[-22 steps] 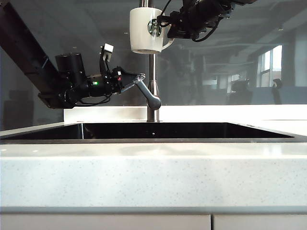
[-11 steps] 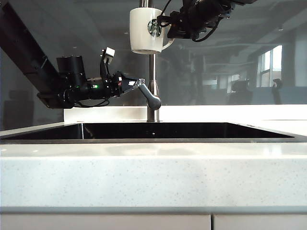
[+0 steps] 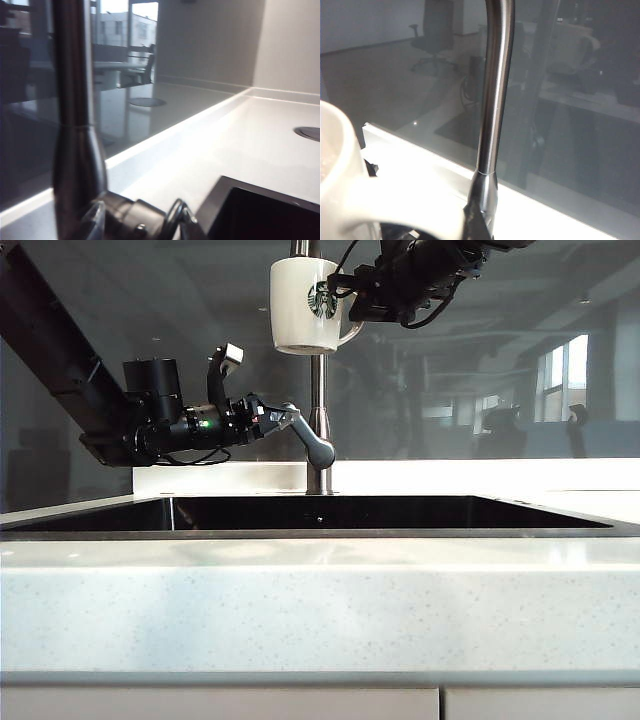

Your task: Pick up the mug next to the sink, go to the faucet to get some water, pour the water into the sink, and finally put the mug back to its place.

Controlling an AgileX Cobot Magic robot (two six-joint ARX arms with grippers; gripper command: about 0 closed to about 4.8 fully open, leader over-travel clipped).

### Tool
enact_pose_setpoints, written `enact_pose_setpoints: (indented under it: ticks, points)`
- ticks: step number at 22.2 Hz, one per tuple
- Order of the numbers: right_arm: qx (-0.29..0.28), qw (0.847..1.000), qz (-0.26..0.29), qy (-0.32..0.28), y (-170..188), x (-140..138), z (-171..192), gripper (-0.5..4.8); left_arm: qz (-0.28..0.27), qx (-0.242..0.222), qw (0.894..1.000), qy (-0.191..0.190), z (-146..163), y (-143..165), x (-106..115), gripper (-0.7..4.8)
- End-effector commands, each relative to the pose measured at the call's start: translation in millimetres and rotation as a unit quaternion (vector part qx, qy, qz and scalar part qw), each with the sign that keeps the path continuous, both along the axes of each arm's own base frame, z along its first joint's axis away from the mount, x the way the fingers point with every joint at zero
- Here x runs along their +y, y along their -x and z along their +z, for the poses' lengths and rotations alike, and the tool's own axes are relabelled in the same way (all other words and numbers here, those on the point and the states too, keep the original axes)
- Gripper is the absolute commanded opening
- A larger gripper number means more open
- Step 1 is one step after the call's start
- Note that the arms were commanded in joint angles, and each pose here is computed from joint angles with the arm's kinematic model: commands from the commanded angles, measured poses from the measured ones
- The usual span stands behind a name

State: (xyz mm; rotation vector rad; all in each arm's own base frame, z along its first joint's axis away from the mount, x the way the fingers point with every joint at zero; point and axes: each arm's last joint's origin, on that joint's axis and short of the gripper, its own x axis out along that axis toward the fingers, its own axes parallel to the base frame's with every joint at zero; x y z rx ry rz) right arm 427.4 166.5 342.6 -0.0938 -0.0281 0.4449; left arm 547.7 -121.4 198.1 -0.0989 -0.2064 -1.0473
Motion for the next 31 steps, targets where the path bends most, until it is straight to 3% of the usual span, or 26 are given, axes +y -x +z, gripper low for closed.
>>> enact_pose_setpoints:
  ticks: [1,10,15,19,20,21,22,28,31]
  points:
    - [-0.056,0.998,0.002,-0.033,6.7,-2.0,25.5,-0.01,0.067,-0.003,0.998,0.02,6.3,-4.6,12.4,1.83]
    - [-0.056,0.998,0.001,-0.032,6.7,-2.0,25.4,-0.01,0.122,-0.003,0.992,0.034,7.4,-9.2,31.4,1.83]
    - [-0.056,0.998,-0.003,-0.015,6.4,-2.2,24.0,-0.01,0.018,-0.002,0.999,0.037,13.9,-4.0,40.4,1.83]
    - [-0.052,0.998,-0.034,0.032,5.5,-6.0,21.2,-0.01,-0.059,-0.001,0.998,0.035,21.4,2.3,50.0,1.83]
    - [-0.05,0.997,-0.044,0.033,4.9,-10.0,21.9,-0.01,-0.079,0.018,0.996,0.045,23.7,4.0,56.9,1.75]
    - [-0.048,0.997,-0.048,0.034,5.4,-11.5,22.8,-0.01,-0.09,0.04,0.994,0.055,24.9,4.7,61.8,1.48]
    - [-0.045,0.997,-0.058,0.035,4.0,-19.1,24.1,-0.01,-0.107,0.062,0.991,0.059,26.0,5.9,69.2,-0.05]
    - [-0.049,0.993,-0.082,0.066,5.5,-40.8,33.1,-0.01,-0.142,0.081,0.985,0.057,30.7,11.2,82.7,-0.06]
    - [-0.058,0.985,-0.092,0.137,8.2,-45.7,34.9,-0.01,-0.149,0.074,0.985,0.048,33.1,12.9,83.7,-0.06]
